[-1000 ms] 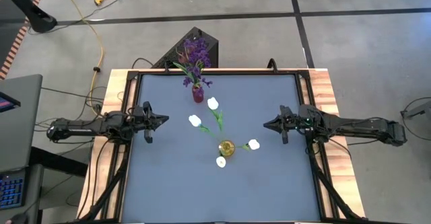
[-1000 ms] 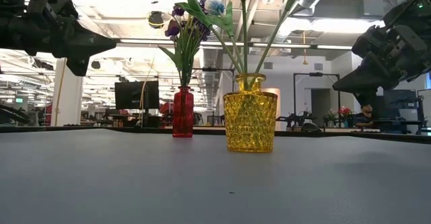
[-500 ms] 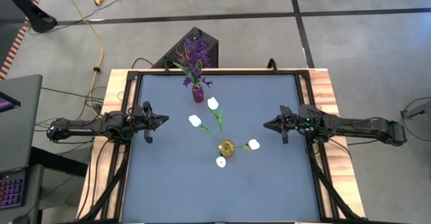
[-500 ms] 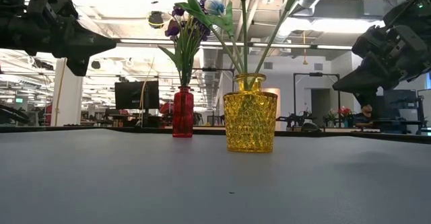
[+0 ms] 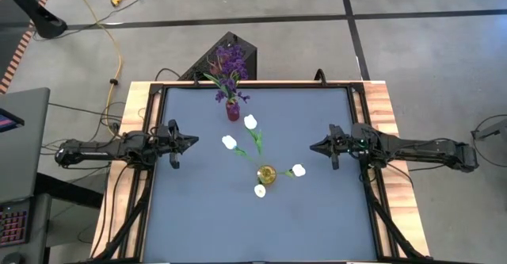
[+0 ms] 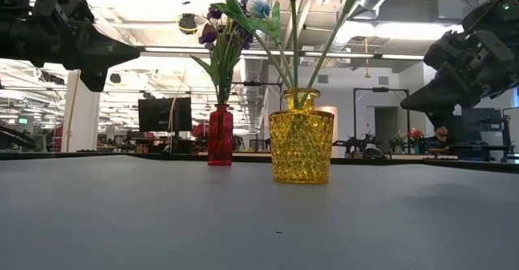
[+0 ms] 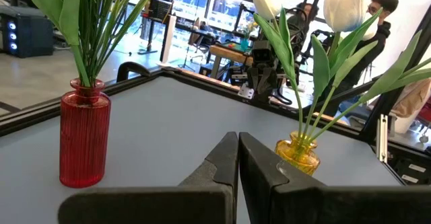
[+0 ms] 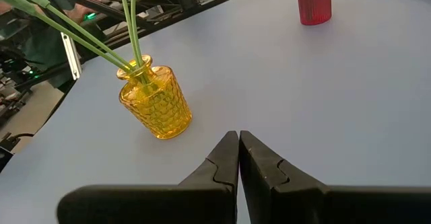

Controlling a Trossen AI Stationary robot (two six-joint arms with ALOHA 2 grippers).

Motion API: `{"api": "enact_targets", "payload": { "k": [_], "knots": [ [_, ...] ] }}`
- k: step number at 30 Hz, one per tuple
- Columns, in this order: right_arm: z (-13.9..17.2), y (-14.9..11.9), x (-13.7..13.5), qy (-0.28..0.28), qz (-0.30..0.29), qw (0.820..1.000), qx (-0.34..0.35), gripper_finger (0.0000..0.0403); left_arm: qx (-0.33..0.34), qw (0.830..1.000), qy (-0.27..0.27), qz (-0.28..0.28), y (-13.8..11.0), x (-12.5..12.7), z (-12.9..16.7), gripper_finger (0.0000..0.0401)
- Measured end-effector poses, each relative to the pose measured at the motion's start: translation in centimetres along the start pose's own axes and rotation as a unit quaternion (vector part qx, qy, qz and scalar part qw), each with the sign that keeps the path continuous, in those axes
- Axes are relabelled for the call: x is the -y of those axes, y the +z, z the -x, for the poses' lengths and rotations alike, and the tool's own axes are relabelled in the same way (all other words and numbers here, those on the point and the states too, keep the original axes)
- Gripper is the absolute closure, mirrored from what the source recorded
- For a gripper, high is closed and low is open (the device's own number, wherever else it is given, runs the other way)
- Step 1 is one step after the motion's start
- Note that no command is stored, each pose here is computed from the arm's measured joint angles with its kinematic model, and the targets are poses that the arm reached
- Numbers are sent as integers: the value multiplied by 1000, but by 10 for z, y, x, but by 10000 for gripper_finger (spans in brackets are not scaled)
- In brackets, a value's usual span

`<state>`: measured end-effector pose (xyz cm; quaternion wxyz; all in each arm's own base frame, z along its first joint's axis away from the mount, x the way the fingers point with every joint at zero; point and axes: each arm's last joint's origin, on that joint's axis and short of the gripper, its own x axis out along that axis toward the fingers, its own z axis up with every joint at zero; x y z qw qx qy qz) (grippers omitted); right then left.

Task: Sort flowers into vase by color
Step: Return to Home Position

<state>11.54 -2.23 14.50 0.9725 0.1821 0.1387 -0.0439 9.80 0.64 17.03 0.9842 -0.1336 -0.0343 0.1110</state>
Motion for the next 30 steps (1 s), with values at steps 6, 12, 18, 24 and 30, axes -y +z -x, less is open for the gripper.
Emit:
{"api": "enact_targets", "payload": {
  "k": [6, 12, 18, 24, 30],
  "knots": [
    [0, 0, 0, 0, 0, 1000, 0, 361, 0, 1000, 0, 0, 0, 0, 0, 401],
    [0, 0, 0, 0, 0, 1000, 0, 361, 0, 1000, 0, 0, 0, 0, 0, 401],
    [0, 0, 0, 0, 0, 1000, 0, 361, 0, 1000, 0, 0, 0, 0, 0, 401],
    [0, 0, 0, 0, 0, 1000, 0, 361, 0, 1000, 0, 0, 0, 0, 0, 401],
    [0, 0, 0, 0, 0, 1000, 0, 361, 0, 1000, 0, 0, 0, 0, 0, 401]
  ]
}}
